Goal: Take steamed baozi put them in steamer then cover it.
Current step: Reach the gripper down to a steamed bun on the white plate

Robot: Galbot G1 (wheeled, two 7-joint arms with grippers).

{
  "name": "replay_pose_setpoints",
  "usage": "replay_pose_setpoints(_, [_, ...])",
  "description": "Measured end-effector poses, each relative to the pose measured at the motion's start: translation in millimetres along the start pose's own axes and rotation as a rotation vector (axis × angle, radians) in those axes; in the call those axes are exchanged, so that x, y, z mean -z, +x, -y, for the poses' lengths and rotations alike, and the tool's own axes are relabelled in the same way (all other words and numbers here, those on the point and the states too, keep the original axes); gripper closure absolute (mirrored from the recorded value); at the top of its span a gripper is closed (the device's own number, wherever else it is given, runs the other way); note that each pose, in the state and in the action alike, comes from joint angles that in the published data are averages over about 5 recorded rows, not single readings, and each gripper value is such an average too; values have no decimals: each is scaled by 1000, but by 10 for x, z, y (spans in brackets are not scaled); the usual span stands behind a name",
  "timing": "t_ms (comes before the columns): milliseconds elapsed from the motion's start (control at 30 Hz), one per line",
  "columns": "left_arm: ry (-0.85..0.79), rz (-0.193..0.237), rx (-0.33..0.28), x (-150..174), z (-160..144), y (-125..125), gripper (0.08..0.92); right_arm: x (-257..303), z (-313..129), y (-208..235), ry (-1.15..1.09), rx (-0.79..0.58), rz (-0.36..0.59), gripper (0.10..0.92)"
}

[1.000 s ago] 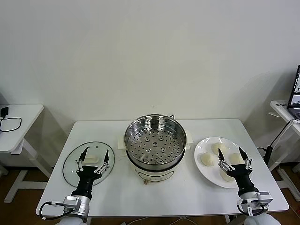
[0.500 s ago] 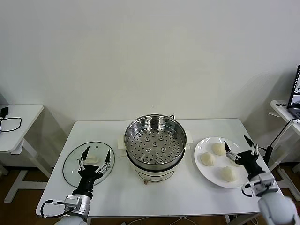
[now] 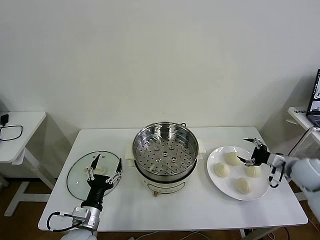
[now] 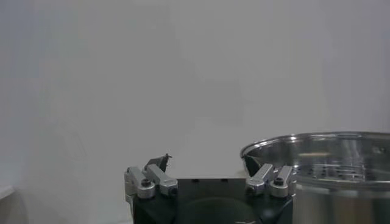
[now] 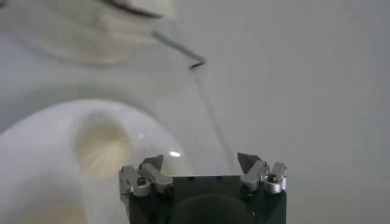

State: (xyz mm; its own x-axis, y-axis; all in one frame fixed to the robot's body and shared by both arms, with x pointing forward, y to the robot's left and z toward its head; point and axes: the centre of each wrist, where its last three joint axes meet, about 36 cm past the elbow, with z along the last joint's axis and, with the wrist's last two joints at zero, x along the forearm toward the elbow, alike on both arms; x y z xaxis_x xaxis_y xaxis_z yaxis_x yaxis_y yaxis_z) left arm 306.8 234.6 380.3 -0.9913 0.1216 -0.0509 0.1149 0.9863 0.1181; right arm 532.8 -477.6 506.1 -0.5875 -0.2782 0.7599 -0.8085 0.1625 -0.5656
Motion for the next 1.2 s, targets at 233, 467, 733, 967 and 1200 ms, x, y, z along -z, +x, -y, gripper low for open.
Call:
replay_pose_setpoints(233, [4, -4, 4, -9, 8, -17, 177, 91, 537, -164, 82, 195, -98, 200])
replay_pose_setpoints(467, [8, -6, 7, -23, 14, -32, 177, 149, 822, -333, 109, 301, -166, 200])
replay_pose_setpoints(733, [4, -14, 15, -62, -17, -20, 177, 182, 928, -601, 120, 361, -210, 200])
replay_pose_setpoints(967, [2, -21, 21, -93, -36, -6, 177, 201, 930, -851, 111, 381, -225, 200])
replay_pose_setpoints(1200, [-1, -22, 27, -96, -59, 2, 177, 226, 898, -1049, 101, 389, -226, 200])
